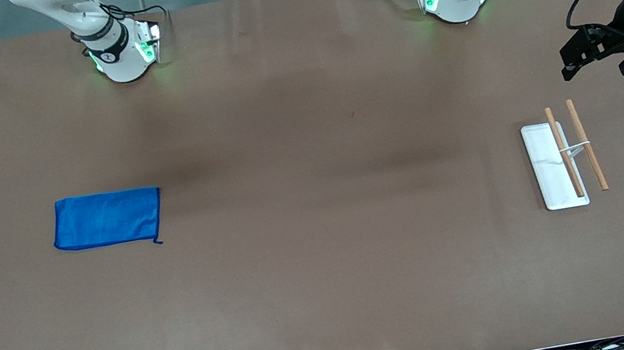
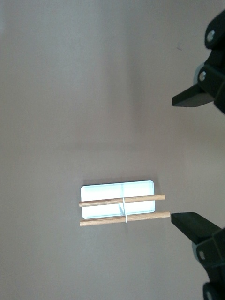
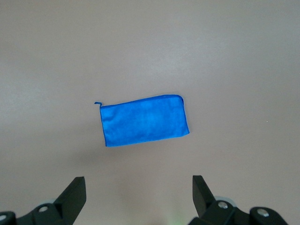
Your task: Right arm passes towel to left arm to hang
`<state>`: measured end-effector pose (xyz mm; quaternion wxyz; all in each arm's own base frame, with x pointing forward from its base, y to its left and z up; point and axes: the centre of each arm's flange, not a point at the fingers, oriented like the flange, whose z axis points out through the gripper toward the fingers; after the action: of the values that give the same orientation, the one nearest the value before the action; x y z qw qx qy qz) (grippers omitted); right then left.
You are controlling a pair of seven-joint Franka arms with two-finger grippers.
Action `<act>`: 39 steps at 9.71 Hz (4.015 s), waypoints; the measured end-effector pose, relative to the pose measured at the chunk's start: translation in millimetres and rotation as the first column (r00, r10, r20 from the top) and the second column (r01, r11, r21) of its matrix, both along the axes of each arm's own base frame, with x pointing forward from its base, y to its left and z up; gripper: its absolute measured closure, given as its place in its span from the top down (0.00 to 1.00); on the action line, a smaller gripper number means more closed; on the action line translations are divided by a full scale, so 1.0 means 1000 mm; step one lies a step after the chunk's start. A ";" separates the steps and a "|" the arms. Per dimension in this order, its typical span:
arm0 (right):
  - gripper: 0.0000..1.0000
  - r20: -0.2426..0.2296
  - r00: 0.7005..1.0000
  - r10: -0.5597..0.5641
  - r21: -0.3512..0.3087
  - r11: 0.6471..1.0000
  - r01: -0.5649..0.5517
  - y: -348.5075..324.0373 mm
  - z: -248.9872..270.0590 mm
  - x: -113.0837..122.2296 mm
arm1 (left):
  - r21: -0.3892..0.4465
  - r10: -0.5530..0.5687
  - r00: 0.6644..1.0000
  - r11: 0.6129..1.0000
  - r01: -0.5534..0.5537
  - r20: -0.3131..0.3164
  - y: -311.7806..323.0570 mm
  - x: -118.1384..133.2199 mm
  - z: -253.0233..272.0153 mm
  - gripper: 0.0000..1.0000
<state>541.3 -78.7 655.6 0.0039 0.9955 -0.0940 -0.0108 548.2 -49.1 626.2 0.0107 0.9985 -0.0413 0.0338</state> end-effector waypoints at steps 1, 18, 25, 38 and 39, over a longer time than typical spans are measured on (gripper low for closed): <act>1.00 0.000 1.000 0.000 0.000 1.000 0.000 0.000 0.000 0.000 | 0.000 0.000 1.000 1.000 0.000 -0.001 0.000 0.000 0.000 0.99; 1.00 -0.061 0.991 0.117 -0.008 0.993 -0.118 -0.002 -0.371 0.024 | -0.001 -0.003 1.000 1.000 0.003 0.000 -0.001 0.003 -0.003 0.99; 0.99 -0.055 0.992 0.116 -0.012 0.993 -0.117 -0.005 -0.468 -0.008 | -0.002 -0.003 1.000 1.000 0.003 0.002 -0.002 0.003 -0.002 0.99; 0.12 -0.144 0.983 0.116 0.010 0.993 -0.116 -0.004 -0.476 -0.012 | -0.003 -0.002 1.000 1.000 0.002 0.010 -0.001 0.005 0.000 1.00; 0.05 -0.175 0.978 0.117 0.018 0.993 -0.116 -0.004 -0.469 -0.008 | -0.003 -0.001 1.000 1.000 0.001 0.010 -0.001 0.005 0.000 1.00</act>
<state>533.7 -82.9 186.3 0.0089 0.9945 -0.0349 -0.0987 553.2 -50.5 625.9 0.0120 0.9983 -0.0420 0.0389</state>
